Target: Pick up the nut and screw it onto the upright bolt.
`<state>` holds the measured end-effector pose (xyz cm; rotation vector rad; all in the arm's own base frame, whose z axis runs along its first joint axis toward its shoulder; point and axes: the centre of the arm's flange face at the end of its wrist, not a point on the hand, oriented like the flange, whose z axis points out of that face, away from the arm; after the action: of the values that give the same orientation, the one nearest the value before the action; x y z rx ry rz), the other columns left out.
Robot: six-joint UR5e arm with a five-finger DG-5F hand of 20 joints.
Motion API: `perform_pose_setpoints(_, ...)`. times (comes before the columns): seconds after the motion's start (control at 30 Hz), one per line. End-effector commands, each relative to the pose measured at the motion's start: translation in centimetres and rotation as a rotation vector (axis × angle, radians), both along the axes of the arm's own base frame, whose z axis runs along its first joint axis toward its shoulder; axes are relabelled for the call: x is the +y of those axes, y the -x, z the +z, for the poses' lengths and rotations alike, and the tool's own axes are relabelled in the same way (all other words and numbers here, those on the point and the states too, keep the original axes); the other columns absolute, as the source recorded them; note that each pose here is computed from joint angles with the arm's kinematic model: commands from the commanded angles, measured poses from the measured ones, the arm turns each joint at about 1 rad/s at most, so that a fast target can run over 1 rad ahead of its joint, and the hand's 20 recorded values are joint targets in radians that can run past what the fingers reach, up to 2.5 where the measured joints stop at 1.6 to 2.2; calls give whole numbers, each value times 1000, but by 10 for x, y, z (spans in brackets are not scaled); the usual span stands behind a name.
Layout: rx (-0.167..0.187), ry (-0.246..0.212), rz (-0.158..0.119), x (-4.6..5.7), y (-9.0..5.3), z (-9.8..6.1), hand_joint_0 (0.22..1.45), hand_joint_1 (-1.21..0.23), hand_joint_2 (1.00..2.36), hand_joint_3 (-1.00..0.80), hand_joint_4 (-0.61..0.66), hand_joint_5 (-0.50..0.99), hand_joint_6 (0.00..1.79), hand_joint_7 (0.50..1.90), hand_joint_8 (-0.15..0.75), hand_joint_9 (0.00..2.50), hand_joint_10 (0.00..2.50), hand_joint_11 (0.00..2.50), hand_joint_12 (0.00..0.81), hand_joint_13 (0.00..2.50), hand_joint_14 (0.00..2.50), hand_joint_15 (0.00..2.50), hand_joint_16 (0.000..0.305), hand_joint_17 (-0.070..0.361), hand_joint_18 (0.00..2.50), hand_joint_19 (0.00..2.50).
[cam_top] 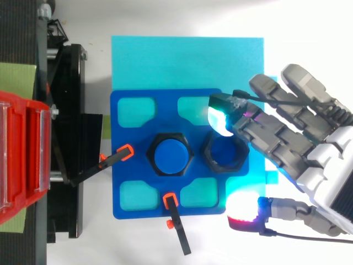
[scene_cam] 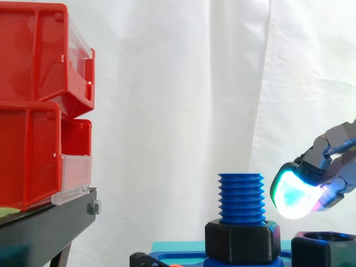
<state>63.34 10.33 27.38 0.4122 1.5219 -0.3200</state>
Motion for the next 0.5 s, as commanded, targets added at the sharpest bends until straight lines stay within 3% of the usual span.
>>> perform_pose_setpoints(0.0,5,14,-4,-3,-1,0,374,-580,1000,-500,233,-243,501,705,289,331,0,0,406,356,0,0,51,114,98,0)
perform_pose_setpoints(0.17,-16,4,-12,-3,-4,0,348,-574,1000,-500,242,-243,501,705,299,330,0,0,419,355,0,0,53,120,102,0)
perform_pose_setpoints(0.27,-14,6,-18,-3,-3,0,341,-577,1000,-500,245,-243,501,706,303,331,0,0,424,355,0,0,54,122,101,0)
perform_pose_setpoints(0.37,5,16,-50,-4,1,-2,338,-584,1000,-500,245,-244,501,706,302,330,0,0,427,356,0,0,55,123,101,0)
perform_pose_setpoints(0.47,5,16,-53,-4,1,-3,337,-588,1000,-500,246,-244,501,709,304,330,0,0,427,354,0,0,55,124,101,0)
